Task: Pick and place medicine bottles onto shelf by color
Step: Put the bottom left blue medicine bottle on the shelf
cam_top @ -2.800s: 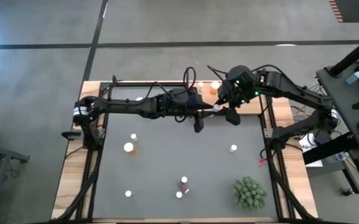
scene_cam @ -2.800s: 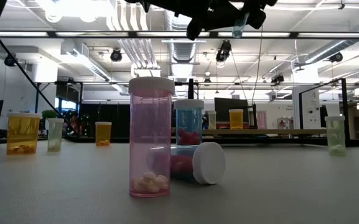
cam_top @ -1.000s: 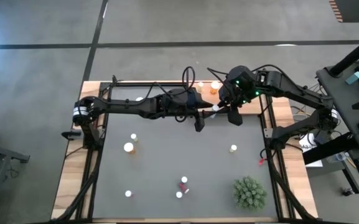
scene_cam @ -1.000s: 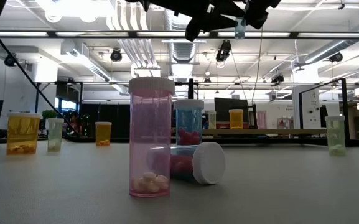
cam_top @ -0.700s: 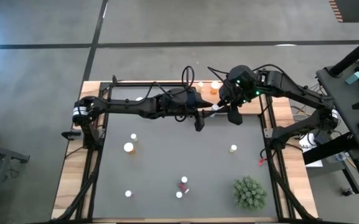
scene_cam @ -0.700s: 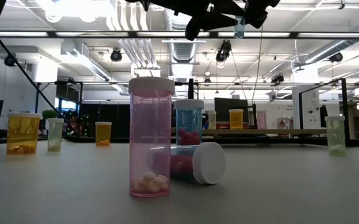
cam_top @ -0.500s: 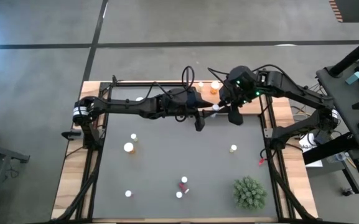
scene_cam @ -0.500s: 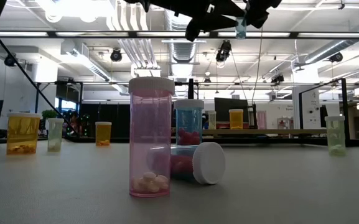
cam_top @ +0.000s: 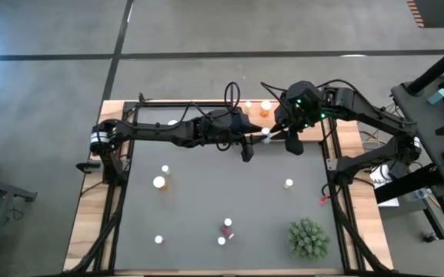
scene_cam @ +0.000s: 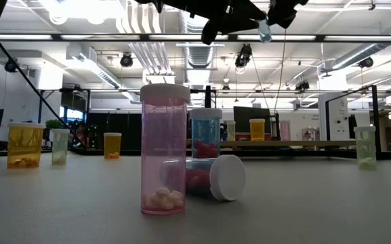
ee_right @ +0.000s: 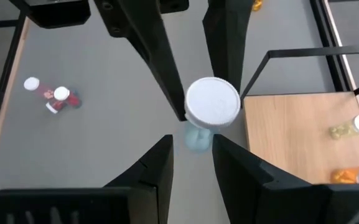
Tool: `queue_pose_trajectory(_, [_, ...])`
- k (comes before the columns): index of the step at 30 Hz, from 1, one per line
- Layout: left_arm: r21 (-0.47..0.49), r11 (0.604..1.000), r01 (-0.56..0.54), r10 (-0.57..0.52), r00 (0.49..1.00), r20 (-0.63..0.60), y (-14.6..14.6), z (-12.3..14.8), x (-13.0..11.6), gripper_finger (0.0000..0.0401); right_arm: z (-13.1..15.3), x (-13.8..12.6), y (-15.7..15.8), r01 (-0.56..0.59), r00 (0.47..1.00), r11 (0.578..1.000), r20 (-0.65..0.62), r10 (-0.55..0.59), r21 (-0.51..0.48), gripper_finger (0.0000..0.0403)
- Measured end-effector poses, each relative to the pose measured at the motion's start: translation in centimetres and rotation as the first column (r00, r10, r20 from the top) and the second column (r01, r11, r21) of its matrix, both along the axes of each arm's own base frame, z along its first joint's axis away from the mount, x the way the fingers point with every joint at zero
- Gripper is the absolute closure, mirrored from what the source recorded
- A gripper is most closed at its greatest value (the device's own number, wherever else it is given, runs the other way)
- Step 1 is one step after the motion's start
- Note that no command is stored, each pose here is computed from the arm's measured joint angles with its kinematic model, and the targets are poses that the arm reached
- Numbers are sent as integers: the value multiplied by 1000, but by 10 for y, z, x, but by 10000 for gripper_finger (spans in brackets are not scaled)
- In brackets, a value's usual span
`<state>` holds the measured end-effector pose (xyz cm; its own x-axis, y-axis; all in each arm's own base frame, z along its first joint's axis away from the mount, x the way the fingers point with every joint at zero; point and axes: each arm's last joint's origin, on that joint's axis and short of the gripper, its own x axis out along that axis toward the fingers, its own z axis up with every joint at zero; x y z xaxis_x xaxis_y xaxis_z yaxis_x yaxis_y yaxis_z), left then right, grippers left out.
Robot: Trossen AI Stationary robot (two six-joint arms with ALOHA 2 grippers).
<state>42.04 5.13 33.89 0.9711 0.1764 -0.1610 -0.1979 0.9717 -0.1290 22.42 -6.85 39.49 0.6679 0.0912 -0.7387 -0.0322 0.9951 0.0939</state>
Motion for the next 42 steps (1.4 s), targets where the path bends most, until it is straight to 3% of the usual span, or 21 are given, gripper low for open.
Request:
queue_pose_trajectory(6, [-2,1000,-1,1,1000,8,0,0,0,343,1,1,0,4,1000,1000,10,-4,-6,300])
queue_pose_trajectory(19, [-3,1000,0,0,998,55,0,4,1,321,1,-9,2,37,999,999,-37,-38,-10,300])
queue_pose_trajectory(29, [-4,1000,23,-23,997,68,0,5,1,320,24,-30,9,56,991,997,121,-48,-59,300])
queue_pose_trajectory(36, [-5,1000,24,-24,997,76,0,7,1,320,27,-24,7,66,982,995,180,-53,-68,300])
queue_pose_trajectory(42, [13,1000,20,-22,985,172,1,27,0,320,42,-31,9,89,967,994,244,-71,-64,300])
